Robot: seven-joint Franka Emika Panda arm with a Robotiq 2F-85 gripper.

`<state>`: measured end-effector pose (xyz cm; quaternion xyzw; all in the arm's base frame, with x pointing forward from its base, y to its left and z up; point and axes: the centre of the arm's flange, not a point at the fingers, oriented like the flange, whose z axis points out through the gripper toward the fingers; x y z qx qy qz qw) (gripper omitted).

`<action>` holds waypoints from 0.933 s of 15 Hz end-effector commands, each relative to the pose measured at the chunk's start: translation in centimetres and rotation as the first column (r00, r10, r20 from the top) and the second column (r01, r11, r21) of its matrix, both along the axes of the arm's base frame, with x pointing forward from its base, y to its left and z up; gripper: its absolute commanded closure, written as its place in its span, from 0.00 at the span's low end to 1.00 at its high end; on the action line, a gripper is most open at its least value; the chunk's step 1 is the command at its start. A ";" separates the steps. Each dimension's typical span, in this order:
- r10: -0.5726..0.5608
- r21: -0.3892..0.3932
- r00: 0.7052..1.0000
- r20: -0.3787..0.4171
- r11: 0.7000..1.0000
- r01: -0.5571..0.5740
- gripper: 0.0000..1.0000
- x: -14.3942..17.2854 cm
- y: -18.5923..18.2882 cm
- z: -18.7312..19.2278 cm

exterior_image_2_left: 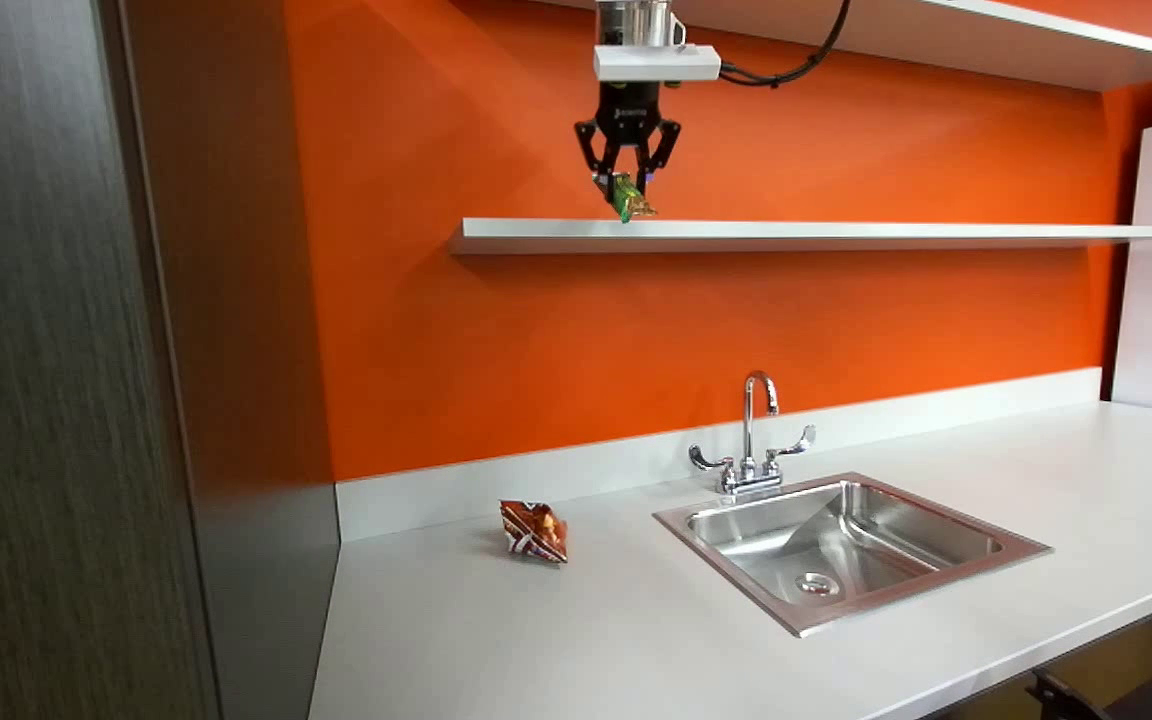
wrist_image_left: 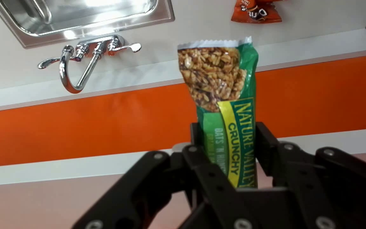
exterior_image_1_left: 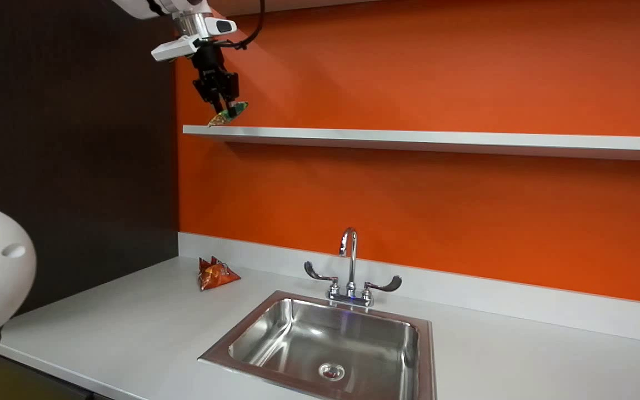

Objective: Put the candy bar on the shelf

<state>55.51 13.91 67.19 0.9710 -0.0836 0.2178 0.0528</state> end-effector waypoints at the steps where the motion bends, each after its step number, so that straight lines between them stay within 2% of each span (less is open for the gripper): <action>1: 0.003 -0.025 1.000 -0.023 1.000 -0.004 0.82 3.0 0.5 2.3; 14: -0.036 -0.041 0.998 -0.054 0.999 0.034 0.82 8.3 2.0 3.7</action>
